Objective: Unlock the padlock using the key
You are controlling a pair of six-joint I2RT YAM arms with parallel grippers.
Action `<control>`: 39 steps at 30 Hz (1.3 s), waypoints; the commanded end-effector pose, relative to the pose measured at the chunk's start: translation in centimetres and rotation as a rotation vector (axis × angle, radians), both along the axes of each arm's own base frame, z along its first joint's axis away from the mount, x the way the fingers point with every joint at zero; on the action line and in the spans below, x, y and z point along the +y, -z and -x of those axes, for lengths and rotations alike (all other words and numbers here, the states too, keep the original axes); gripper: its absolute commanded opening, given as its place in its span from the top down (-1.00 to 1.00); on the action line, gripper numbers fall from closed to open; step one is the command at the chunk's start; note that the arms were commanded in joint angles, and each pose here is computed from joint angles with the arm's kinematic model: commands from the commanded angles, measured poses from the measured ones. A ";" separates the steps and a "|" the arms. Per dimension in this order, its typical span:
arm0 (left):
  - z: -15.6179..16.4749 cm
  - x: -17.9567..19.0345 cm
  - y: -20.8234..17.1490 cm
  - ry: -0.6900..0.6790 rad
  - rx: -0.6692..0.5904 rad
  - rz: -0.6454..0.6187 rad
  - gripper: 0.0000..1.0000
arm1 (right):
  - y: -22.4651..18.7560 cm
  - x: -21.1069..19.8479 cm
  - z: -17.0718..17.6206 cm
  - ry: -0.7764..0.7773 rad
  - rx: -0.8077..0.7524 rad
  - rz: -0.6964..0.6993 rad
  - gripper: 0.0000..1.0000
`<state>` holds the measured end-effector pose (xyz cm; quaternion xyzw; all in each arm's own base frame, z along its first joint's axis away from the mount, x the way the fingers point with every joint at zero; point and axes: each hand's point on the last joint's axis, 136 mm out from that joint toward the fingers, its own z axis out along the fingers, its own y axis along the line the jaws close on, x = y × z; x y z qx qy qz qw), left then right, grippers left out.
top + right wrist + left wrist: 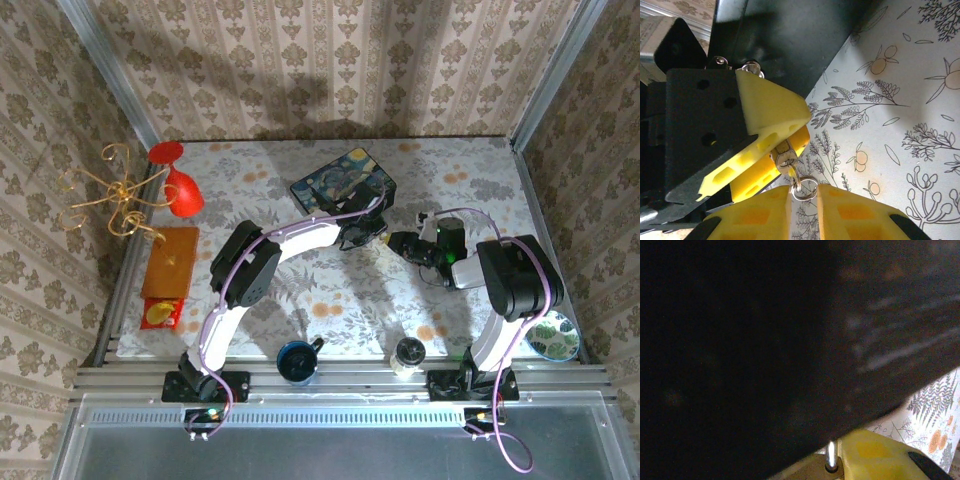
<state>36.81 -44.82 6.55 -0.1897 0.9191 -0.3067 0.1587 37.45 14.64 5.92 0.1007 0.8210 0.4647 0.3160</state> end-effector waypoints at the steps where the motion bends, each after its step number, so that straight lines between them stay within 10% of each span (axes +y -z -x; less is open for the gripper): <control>1: -0.6 -1.4 -3.9 0.005 -0.048 0.115 0.58 | -1.2 0.9 -0.6 -0.038 -0.047 -0.021 0.58; 24: -0.2 -1.8 -3.9 0.028 -0.047 0.129 0.58 | -1.7 1.4 -1.7 -0.019 -0.039 -0.141 1.00; 39: 0.2 -2.4 -4.6 0.074 -0.064 0.154 0.68 | 1.1 1.7 -2.9 0.093 0.348 -0.520 1.00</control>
